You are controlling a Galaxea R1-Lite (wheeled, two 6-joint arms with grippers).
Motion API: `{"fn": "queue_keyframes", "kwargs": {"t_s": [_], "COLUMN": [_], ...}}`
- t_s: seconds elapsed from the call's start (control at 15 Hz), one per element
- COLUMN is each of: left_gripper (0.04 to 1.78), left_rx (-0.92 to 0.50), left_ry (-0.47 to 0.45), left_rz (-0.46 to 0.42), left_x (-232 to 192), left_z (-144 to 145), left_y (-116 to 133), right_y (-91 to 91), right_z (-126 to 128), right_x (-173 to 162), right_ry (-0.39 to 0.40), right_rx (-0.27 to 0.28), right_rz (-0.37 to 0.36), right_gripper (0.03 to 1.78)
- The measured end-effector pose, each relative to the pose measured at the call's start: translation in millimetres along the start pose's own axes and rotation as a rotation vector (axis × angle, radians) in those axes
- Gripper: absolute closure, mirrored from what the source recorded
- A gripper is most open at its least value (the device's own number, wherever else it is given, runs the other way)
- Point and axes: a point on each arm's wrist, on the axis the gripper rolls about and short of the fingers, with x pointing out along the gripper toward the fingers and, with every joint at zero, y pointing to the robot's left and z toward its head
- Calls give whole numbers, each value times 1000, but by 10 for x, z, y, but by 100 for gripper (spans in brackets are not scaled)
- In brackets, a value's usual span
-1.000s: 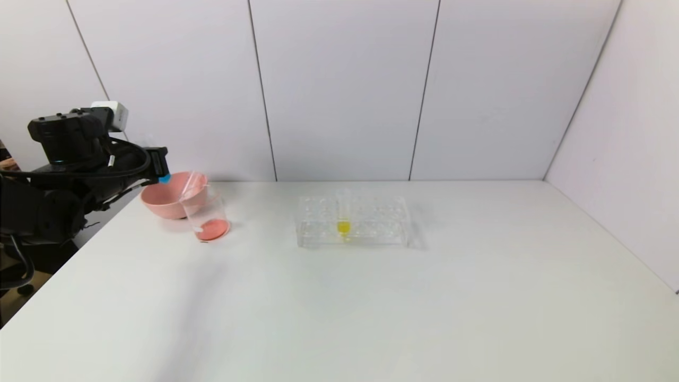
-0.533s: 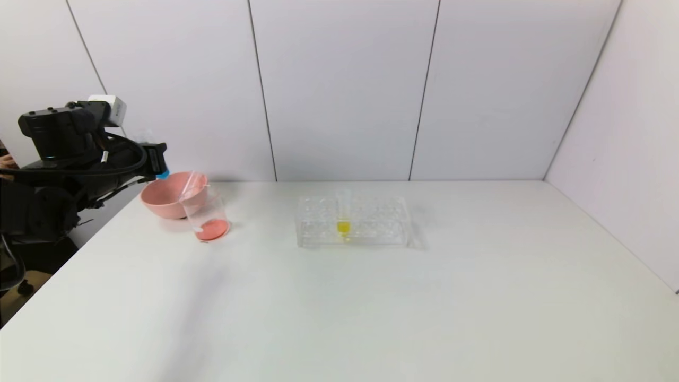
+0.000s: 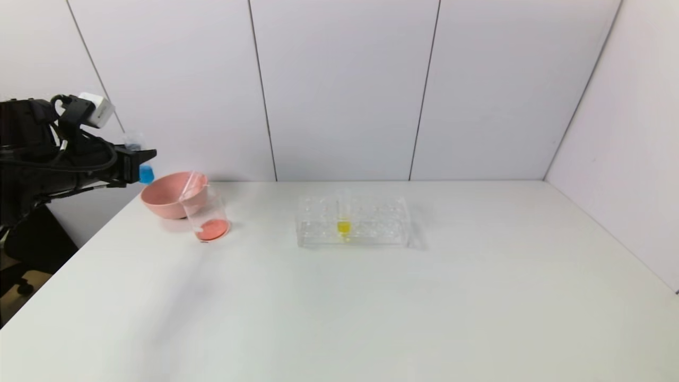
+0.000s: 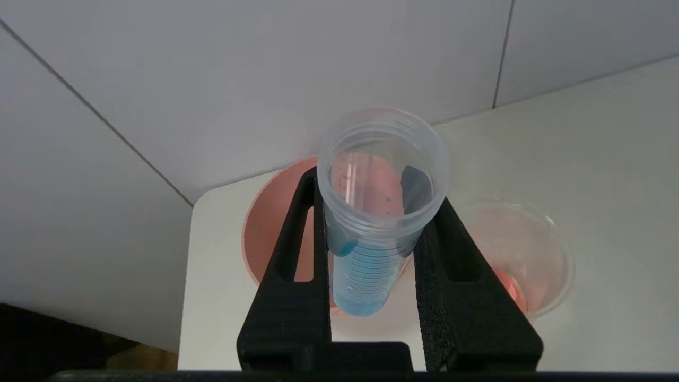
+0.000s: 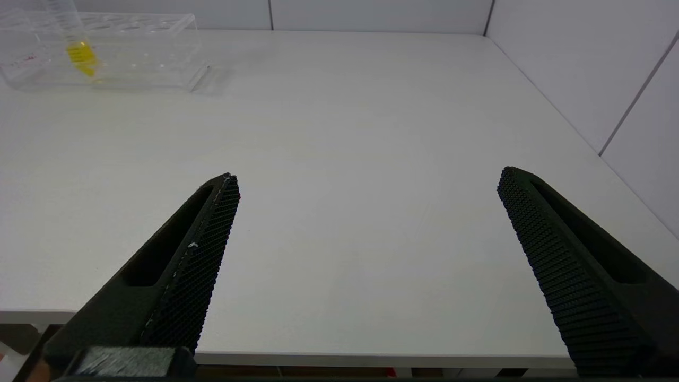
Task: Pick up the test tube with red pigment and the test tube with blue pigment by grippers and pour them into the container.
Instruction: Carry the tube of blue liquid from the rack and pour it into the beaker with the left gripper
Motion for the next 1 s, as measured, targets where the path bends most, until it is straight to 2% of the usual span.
{"fn": "queue_keyframes", "kwargs": {"t_s": [0.53,0.8,1.0], "left_gripper": [136,136,136], "left_rx": [224,290,372], "left_ry": [10,76,104], "left_rz": [-138,-246,-294], "left_x": [130,193,249], "left_z": [179,221,263], "left_y": [144,174,210], "right_y": [0,0,0], "right_z": [0,0,0], "right_x": [0,0,0], "right_ry": [0,0,0], "right_rx": [0,0,0], "right_rz": [0,0,0], "right_gripper": [4,4,4]}}
